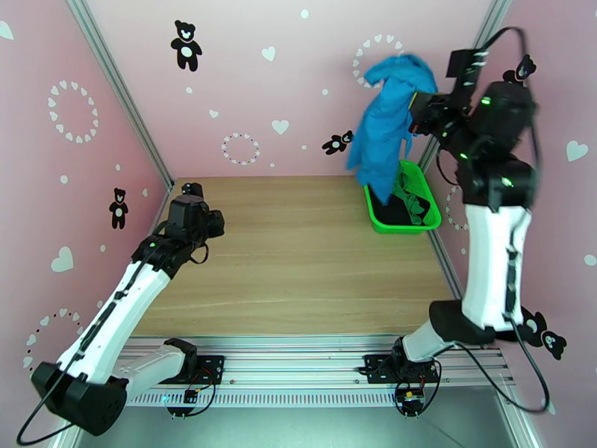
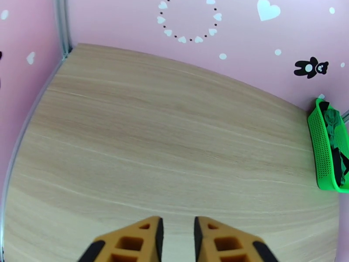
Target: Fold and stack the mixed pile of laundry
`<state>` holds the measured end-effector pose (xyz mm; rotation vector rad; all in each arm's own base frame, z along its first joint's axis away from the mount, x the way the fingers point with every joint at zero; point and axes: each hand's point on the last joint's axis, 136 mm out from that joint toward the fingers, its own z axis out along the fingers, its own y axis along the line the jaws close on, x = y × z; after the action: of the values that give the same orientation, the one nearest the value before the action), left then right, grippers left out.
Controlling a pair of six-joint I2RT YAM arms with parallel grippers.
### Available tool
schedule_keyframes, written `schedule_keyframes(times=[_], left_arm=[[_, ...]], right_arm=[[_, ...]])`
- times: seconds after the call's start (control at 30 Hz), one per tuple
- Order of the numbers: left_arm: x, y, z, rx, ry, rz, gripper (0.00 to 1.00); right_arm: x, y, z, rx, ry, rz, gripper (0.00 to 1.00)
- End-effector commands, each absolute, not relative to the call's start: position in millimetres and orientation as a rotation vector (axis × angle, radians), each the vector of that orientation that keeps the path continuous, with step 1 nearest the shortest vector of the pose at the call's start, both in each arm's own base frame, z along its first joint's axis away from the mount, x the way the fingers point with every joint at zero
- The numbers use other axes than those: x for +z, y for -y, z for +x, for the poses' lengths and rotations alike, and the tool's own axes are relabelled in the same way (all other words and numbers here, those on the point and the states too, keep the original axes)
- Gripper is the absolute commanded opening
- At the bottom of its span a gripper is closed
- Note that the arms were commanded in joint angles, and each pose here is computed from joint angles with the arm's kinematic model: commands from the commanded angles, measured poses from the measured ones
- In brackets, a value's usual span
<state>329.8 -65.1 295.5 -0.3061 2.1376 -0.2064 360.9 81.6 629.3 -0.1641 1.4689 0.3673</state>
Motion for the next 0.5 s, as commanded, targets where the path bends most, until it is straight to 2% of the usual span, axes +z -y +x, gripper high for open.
schedule_keyframes(times=[0.0, 0.13, 0.27, 0.47], left_arm=[[321, 40, 307, -0.081, -2.113, -0.348, 0.29], [330, 21, 289, 0.001, -2.11, -0.408, 0.32], [332, 8, 275, 0.046, -2.099, -0.46, 0.37], [333, 0, 264, 0.077, -2.101, -0.492, 0.39]], right_arm=[[608, -131, 369, 0.549, -1.532, -0.258, 0.0], [587, -177, 366, 0.644, -1.589, -0.331, 0.0], [525, -233, 376, 0.712, -1.712, -0.411, 0.0], [432, -297, 384, 0.785, -1.835, -0.438, 0.0]])
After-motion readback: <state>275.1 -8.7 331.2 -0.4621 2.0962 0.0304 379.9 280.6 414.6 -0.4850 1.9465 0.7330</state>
